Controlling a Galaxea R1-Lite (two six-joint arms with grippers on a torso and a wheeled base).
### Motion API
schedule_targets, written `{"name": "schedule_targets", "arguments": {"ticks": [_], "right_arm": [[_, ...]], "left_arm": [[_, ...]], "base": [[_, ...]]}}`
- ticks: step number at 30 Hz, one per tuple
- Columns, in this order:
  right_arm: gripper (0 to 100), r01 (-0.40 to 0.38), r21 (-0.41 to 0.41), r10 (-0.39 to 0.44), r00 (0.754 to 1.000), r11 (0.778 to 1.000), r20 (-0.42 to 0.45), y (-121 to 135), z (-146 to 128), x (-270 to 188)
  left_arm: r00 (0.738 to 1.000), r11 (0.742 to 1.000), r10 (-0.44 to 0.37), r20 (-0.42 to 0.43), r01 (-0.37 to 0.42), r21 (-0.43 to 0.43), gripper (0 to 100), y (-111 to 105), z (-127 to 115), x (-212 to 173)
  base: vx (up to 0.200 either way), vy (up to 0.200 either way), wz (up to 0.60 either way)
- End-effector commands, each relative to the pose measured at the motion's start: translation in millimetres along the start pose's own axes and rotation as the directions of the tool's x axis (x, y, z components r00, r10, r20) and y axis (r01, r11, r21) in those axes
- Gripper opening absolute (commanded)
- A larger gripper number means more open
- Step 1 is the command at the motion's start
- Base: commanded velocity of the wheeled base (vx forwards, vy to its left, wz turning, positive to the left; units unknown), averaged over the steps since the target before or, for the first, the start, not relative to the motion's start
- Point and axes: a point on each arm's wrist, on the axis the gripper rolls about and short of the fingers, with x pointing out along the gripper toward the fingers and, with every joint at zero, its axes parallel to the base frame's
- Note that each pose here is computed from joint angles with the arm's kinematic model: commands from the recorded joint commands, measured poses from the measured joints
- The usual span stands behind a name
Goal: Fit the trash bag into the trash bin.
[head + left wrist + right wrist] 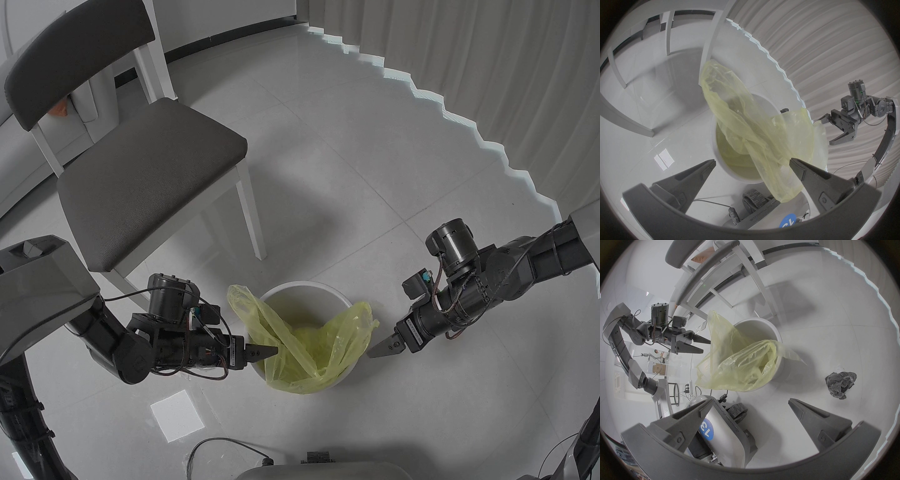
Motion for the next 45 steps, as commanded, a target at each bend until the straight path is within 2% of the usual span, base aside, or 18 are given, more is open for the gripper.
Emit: {"name": "schedule_targets", "arguments": {"ticks": [1,19,31,32,38,45], "right_arm": [[100,0.003,0.002,-0.003,1.0,1.0,0.005,0.0,-1.1,-4.1],[100,0.014,0.015,-0.015,1.0,1.0,0.018,-3.9,-1.6,-10.7],[100,0.018,0.006,-0.018,0.999,1.0,0.037,-1.7,-0.6,-19.8],[100,0.019,0.004,-0.019,0.999,1.0,0.043,-1.2,0.0,-21.3],[100,0.018,-0.012,-0.018,0.999,1.0,0.045,5.3,2.1,-21.5],[100,0.053,-0.02,-0.053,0.998,0.998,0.025,15.3,4.9,-26.8]], "left_arm": [[1.0,1.0,0.001,-0.009,-0.001,-0.009,100,-0.7,-0.6,9.3],[1.0,1.0,0.011,-0.029,-0.011,0.02,100,-1.6,-2.0,28.0],[0.997,0.997,0.059,-0.046,-0.057,0.043,100,5.3,-3.8,32.9],[0.997,0.997,0.059,-0.046,-0.057,0.048,0,5.3,-3.8,32.9],[0.996,0.994,0.088,-0.034,-0.086,0.061,0,5.0,-1.8,32.9],[0.997,0.995,0.074,-0.013,-0.073,0.071,0,-5.4,3.0,29.8]], "base": [[0.0,0.0,0.0],[0.0,0.0,0.0],[0.0,0.0,0.0],[0.0,0.0,0.0],[0.0,0.0,0.0],[0.0,0.0,0.0]]}}
